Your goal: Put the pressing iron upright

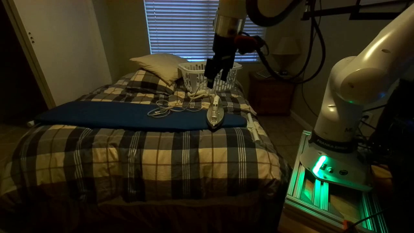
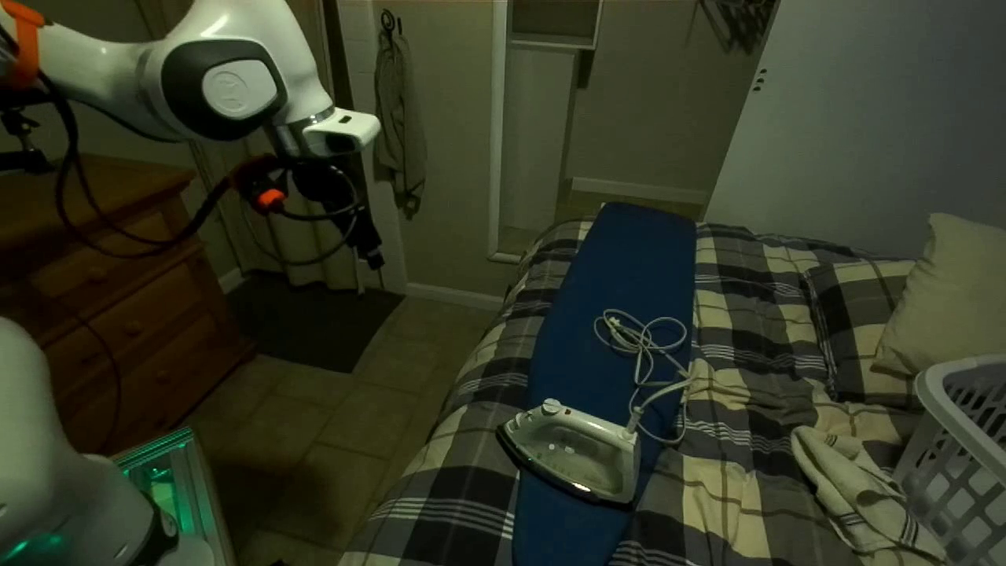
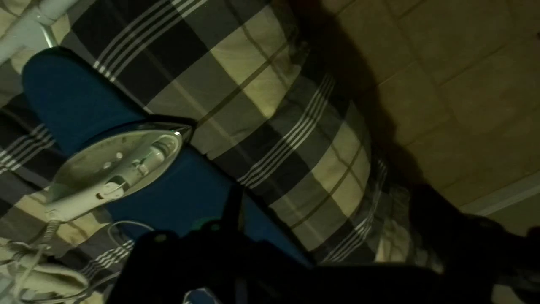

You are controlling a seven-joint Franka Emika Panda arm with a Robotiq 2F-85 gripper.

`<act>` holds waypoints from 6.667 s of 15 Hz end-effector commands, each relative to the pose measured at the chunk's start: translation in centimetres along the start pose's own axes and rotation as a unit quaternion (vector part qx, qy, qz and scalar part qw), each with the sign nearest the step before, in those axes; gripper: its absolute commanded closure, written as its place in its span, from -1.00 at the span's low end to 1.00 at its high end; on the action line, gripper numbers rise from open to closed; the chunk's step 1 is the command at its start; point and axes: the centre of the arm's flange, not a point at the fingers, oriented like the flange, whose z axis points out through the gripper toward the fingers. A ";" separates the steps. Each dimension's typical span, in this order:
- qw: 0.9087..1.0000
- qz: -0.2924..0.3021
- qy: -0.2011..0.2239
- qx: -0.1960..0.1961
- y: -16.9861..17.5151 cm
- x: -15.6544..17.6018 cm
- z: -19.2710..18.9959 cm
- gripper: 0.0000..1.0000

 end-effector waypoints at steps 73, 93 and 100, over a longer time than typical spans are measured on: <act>0.798 0.573 -0.184 -0.029 29.9 16.5 30.7 1.00; 0.737 0.552 -0.383 0.078 37.5 17.7 31.7 1.00; 0.675 0.529 -0.482 0.182 40.4 18.6 34.2 1.00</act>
